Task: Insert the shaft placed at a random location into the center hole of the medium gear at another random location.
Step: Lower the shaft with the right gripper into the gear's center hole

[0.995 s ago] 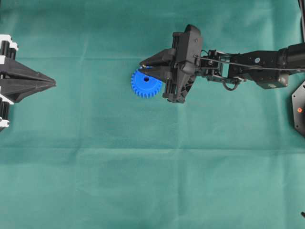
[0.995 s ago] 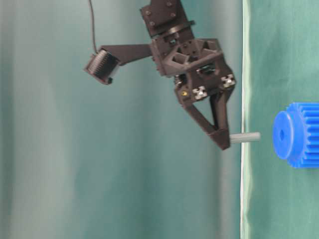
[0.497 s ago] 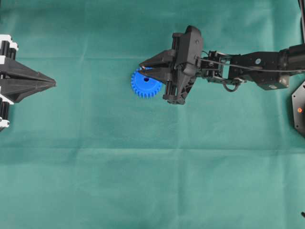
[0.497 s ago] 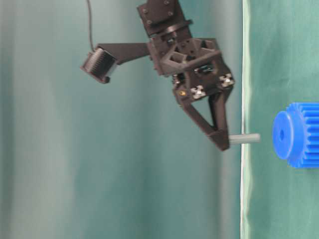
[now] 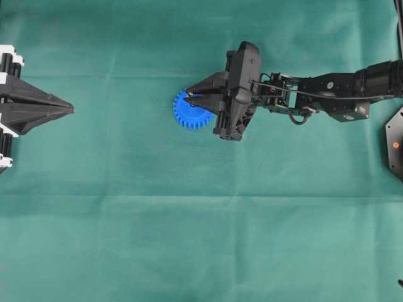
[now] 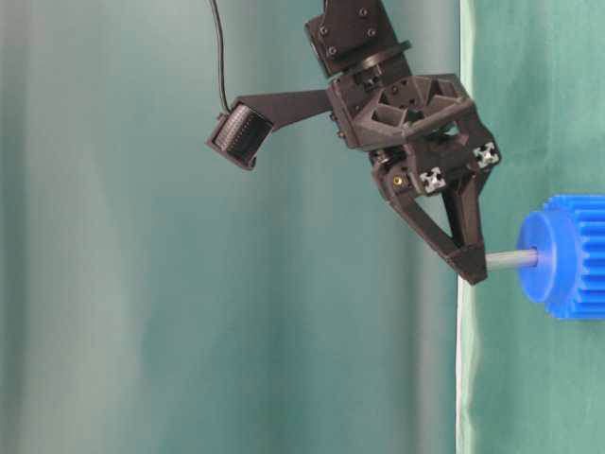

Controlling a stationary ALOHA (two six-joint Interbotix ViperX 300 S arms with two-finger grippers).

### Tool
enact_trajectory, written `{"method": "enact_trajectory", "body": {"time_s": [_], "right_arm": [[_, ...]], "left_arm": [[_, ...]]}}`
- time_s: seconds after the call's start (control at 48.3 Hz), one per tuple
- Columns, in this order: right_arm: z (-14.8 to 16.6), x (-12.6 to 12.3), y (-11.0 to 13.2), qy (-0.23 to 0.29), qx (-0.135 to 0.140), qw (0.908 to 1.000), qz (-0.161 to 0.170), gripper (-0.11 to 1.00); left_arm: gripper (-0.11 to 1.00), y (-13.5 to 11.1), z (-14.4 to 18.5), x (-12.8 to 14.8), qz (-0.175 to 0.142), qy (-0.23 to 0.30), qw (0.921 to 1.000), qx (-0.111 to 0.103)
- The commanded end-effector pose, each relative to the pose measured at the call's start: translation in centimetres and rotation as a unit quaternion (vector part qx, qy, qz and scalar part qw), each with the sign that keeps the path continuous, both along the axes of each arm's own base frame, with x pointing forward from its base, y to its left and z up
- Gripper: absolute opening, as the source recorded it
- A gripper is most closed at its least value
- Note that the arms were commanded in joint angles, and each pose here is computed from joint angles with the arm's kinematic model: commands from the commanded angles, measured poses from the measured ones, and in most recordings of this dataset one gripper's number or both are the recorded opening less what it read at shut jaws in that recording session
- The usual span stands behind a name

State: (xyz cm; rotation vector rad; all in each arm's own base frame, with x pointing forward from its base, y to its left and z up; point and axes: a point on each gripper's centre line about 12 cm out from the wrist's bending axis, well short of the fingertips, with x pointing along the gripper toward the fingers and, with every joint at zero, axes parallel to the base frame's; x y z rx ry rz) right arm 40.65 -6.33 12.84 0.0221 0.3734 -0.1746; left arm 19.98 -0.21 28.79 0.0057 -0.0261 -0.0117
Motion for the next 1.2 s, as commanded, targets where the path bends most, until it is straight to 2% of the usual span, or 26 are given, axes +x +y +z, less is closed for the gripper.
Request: {"method": "enact_trajectory", "body": {"time_s": [0.0,0.622,1.181], "right_arm": [[1.0,0.3,0.0,-0.019,-0.004,0.9998,0.000,0.14],[-1.4,0.4,-0.1,0.008,0.004,1.0000,-0.004,0.14],[-1.4,0.4,0.0,0.010,0.004,0.9999,-0.003,0.14]], "left_arm": [[0.00,0.1,0.8,0.3,0.002,-0.010,0.9999,0.001],[0.00,0.2,0.8,0.3,0.005,-0.008,1.0000,0.001],[0.00,0.2,0.7,0.3,0.005,-0.006,1.0000,0.001]]}}
